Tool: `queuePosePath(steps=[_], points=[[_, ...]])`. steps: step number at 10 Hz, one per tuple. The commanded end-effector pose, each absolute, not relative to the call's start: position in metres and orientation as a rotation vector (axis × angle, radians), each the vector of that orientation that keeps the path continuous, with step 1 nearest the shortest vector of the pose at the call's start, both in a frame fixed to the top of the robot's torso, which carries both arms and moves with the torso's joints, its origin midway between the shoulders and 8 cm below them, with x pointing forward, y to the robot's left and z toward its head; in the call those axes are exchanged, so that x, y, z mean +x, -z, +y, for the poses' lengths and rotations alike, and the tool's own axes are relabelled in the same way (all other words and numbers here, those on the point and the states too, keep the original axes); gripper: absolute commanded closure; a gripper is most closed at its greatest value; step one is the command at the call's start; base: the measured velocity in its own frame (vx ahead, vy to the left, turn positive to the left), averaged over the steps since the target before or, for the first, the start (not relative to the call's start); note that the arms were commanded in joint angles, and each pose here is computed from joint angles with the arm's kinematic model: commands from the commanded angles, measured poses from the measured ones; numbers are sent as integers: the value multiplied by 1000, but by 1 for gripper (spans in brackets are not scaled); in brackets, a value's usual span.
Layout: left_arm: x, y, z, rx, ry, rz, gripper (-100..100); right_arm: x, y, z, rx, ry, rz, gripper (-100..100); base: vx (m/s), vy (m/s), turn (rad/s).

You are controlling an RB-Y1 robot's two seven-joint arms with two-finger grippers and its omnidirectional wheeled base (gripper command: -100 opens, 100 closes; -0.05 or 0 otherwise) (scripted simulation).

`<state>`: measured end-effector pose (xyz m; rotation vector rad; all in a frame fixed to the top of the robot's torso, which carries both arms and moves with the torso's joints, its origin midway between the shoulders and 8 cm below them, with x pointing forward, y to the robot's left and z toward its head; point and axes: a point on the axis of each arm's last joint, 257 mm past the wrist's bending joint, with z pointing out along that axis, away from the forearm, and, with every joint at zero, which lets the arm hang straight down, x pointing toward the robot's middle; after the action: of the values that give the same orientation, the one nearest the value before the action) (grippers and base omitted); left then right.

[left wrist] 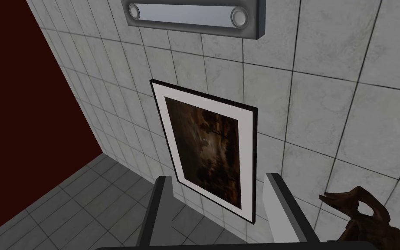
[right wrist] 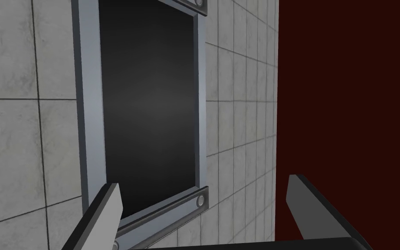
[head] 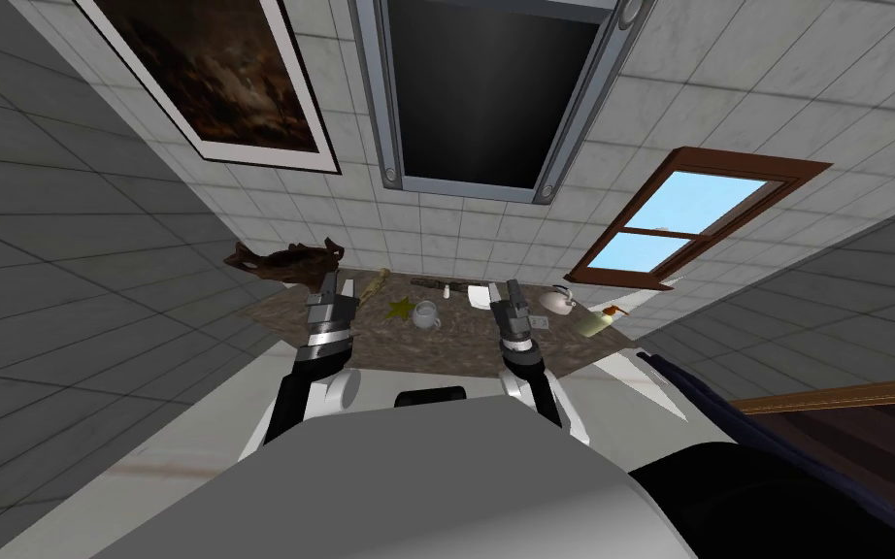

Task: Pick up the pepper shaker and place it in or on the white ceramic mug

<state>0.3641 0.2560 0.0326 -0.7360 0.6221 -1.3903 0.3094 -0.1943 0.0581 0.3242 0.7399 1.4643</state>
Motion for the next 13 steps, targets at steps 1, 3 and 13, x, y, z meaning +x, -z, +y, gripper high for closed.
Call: queuePosePath(steps=[1, 3, 13], points=[[364, -33, 256, -736, 1390, 622, 0, 309, -45, -183, 276, -1442, 813, -100, -106, -73, 9], [364, -33, 256, -736, 1390, 622, 0, 309, -31, -173, 225, -1418, 888, -100, -148, -79, 14], [364, -33, 256, -736, 1390, 622, 0, 297, 72, -144, -77, -1230, 1293, -100, -113, -43, 43]])
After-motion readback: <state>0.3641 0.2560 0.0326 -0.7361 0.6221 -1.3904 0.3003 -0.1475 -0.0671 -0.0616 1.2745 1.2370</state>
